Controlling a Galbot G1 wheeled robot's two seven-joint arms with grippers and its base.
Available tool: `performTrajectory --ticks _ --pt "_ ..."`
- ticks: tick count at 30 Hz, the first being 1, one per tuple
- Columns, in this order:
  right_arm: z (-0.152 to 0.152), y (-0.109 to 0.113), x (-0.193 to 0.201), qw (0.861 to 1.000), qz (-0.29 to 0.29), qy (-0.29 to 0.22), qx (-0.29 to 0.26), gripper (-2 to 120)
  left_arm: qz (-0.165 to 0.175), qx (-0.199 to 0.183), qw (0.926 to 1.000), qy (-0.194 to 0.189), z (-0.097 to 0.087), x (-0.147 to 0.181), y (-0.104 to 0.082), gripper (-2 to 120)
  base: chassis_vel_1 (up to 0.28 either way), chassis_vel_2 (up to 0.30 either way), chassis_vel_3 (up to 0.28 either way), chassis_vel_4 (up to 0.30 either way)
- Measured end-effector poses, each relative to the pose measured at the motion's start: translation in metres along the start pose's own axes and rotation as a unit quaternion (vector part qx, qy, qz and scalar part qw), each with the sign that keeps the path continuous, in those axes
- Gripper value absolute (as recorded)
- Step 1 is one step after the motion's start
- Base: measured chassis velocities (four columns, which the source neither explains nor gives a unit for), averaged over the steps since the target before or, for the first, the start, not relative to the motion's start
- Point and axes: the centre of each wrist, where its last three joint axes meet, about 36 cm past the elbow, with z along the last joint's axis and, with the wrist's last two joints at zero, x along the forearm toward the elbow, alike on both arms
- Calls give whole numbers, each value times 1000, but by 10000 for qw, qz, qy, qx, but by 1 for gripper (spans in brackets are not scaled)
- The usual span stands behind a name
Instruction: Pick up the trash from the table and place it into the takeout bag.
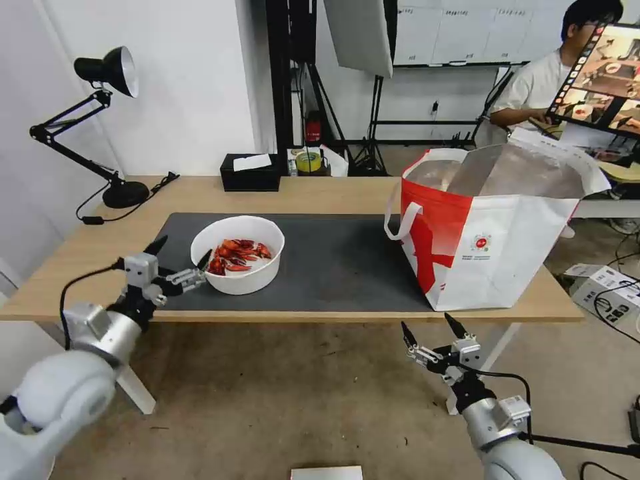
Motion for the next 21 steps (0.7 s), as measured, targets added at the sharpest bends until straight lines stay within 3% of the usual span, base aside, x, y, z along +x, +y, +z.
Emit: performTrajectory --ticks 5,12,19,21 --pt "0 0 0 10000 -1 -1 0 100 21 234 9995 216 -17 -26 28 100 0 0 0 0" --pt "0 0 0 10000 -2 -3 0 100 193 406 9964 723 -17 -37 51 100 0 0 0 0" --pt "0 0 0 10000 -2 -3 0 100 477 820 9850 1445 -25 -45 56 100 0 0 0 0" --pt "0 0 0 10000 -2 -3 0 100 551 987 9784 1729 -29 -53 59 100 0 0 0 0"
